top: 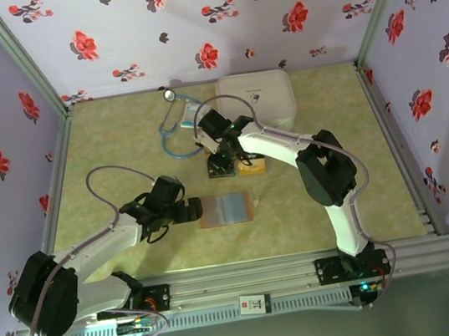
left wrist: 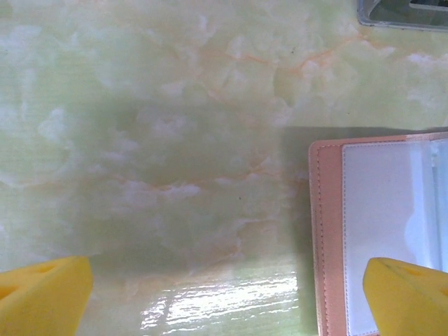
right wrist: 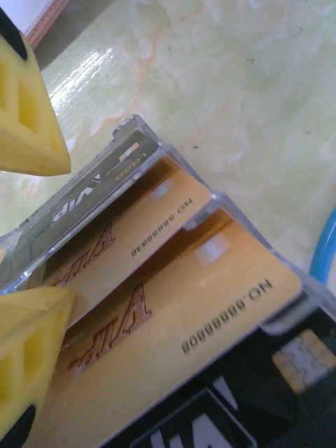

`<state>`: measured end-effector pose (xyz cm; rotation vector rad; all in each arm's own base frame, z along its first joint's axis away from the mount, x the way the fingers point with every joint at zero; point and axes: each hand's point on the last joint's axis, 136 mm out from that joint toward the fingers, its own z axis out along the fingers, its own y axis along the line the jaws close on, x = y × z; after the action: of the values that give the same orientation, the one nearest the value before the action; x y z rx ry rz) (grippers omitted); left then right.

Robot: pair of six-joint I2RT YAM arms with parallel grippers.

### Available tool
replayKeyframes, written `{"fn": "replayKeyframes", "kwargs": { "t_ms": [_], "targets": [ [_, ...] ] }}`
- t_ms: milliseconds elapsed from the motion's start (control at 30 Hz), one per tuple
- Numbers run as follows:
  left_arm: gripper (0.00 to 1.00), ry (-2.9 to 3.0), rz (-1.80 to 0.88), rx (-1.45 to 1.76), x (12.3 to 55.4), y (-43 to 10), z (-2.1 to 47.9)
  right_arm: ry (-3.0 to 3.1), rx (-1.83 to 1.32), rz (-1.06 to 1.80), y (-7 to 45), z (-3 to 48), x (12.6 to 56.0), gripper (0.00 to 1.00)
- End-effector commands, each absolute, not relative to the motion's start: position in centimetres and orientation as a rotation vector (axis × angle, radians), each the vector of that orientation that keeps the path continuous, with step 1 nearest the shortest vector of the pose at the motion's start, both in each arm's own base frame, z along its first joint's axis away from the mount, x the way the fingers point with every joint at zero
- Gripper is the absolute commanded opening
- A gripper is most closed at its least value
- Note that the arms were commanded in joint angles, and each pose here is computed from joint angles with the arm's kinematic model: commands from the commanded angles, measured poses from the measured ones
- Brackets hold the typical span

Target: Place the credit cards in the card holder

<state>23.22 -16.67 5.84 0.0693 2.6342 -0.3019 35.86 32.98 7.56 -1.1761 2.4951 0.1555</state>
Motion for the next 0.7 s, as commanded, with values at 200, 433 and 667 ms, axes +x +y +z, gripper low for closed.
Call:
{"fn": "replayKeyframes", "kwargs": {
  "t_ms": [200, 433, 667],
  "targets": [
    [1.00, 2.627, -0.281, 0.020, 23.2, -15.7, 5.6, 2.519, -1.268, 0.083, 32.9, 5.7, 35.1, 0.44],
    [1.00, 2.624, -0.284, 0.004, 23.2, -15.4, 5.4, 2.537, -1.315, 0.084, 32.9, 4.8, 34.0, 0.40],
    [1.00, 2.622, -0.286, -0.002, 23.3, -15.3, 5.3, 2.537, -1.324, 0.096, 32.9, 5.0, 33.7, 0.29]
  ]
}}
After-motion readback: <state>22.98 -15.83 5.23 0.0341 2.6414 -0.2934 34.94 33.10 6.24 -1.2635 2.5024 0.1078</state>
